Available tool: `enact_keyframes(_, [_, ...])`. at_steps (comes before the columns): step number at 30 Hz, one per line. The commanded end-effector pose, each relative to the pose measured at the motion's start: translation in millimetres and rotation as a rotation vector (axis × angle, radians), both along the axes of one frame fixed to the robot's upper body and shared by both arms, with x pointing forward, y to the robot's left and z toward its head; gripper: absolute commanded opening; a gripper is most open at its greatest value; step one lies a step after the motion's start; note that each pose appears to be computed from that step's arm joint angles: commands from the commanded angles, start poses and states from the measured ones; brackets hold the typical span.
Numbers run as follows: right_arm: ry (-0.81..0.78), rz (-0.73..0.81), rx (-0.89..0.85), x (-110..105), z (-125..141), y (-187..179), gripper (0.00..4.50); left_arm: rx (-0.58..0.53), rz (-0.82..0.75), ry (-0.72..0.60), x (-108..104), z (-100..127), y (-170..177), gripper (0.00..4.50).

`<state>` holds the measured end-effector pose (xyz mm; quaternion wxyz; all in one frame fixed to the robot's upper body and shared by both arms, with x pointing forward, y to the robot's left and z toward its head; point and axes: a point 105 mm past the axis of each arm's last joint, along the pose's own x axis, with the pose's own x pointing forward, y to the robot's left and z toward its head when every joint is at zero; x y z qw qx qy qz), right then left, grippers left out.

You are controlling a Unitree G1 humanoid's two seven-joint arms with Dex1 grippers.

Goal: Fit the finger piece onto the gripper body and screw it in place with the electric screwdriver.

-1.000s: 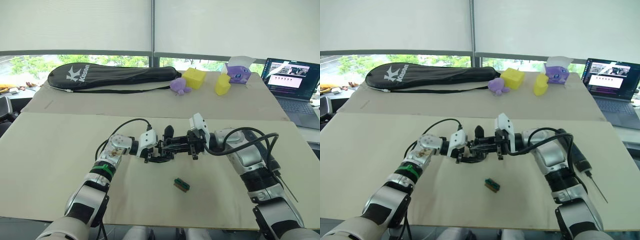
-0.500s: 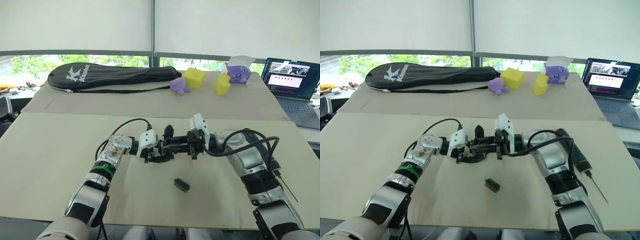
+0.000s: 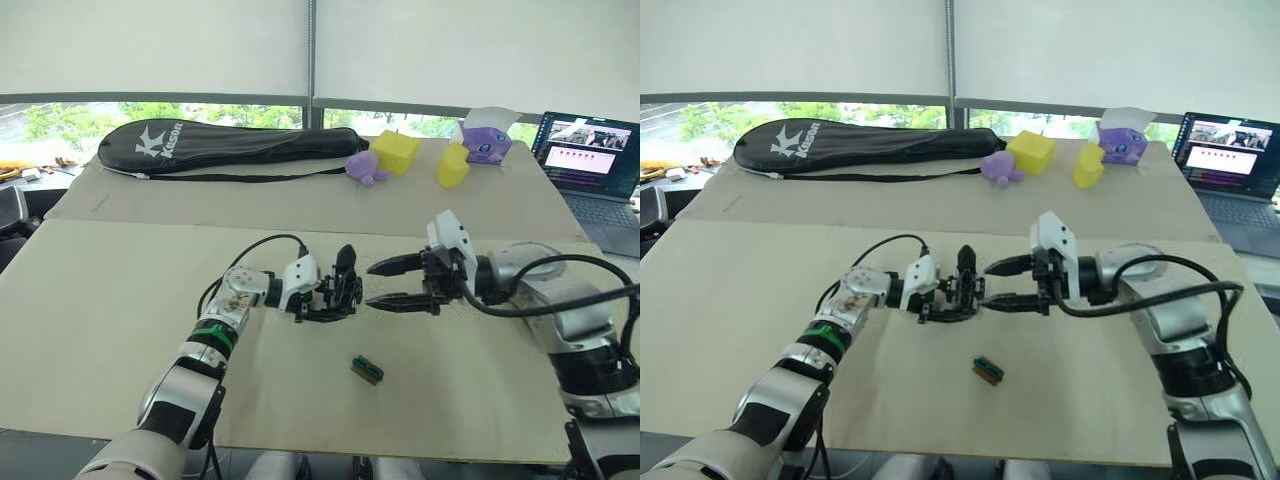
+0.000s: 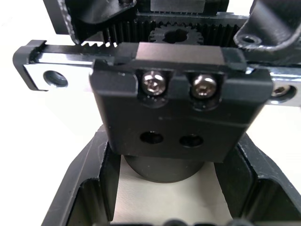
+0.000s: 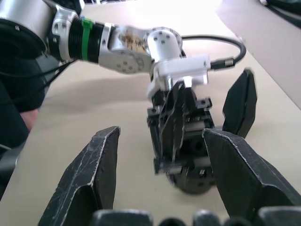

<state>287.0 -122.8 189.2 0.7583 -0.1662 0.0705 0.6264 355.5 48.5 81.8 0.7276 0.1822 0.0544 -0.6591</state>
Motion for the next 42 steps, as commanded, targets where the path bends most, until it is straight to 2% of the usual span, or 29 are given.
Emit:
enact_keyframes(1, [-0.034, -0.088, -0.050, -8.3, 21.5, -23.6, 3.12, 0.031, 0.026, -0.011, 2.6, 2.8, 16.8, 3.72])
enact_keyframes(3, [0.006, -0.210, -0.151, -6.4, 20.1, -48.4, 3.67, 0.037, 0.037, 0.002, -0.2, 6.6, 33.4, 4.50])
enact_keyframes(5, [0.058, -0.358, -0.266, -3.0, 18.1, -77.5, 4.30, 0.031, 0.031, 0.020, -9.1, 16.3, 50.1, 4.50])
enact_keyframes(6, [0.076, -0.430, -0.315, -0.9, 17.9, -92.1, 4.46, 0.030, 0.013, 0.016, -16.6, 23.9, 56.4, 4.50])
enact_keyframes(8, [0.119, -0.565, -0.403, 2.6, 16.9, -120.7, 4.46, 0.030, -0.029, 0.020, -34.6, 42.2, 64.7, 4.50])
enact_keyframes(10, [0.084, -0.642, -0.457, 9.7, 18.6, -144.3, 4.46, 0.009, -0.079, 0.034, -56.2, 72.3, 68.3, 4.50])
enact_keyframes(14, [0.189, -0.906, -0.592, 15.5, -4.4, -205.6, 4.46, -0.031, -0.181, 0.106, -93.0, 130.6, 63.2, 4.50])
enact_keyframes(17, [0.297, -1.047, -0.558, 21.6, -17.9, -227.4, 4.46, -0.079, -0.198, 0.092, -101.4, 158.2, 52.2, 4.50])
enact_keyframes(21, [0.435, -1.091, -0.520, 26.1, -31.9, -230.2, 4.46, -0.110, -0.229, 0.060, -108.9, 177.9, 40.8, 4.50])
enact_keyframes(25, [0.520, -1.064, -0.547, 26.7, -48.4, -226.9, 4.46, -0.008, -0.258, -0.016, -115.7, 173.5, 42.1, 4.50])
enact_keyframes(32, [0.508, -1.030, -0.601, 39.1, -59.4, -230.0, 4.46, -0.052, -0.265, -0.038, -117.9, 187.1, 37.8, 4.50])
enact_keyframes(36, [0.508, -0.959, -0.609, 39.7, -58.5, -225.5, 3.36, -0.063, -0.262, -0.043, -117.3, 187.1, 37.0, 4.50])
enact_keyframes(40, [0.376, -0.797, -0.659, 45.4, -33.4, -212.3, 1.97, -0.058, -0.240, -0.058, -111.7, 182.6, 37.5, 4.50])
enact_keyframes(42, [0.313, -0.689, -0.686, 44.8, -24.6, -201.1, 1.92, -0.049, -0.238, -0.070, -109.8, 179.4, 38.1, 4.50])
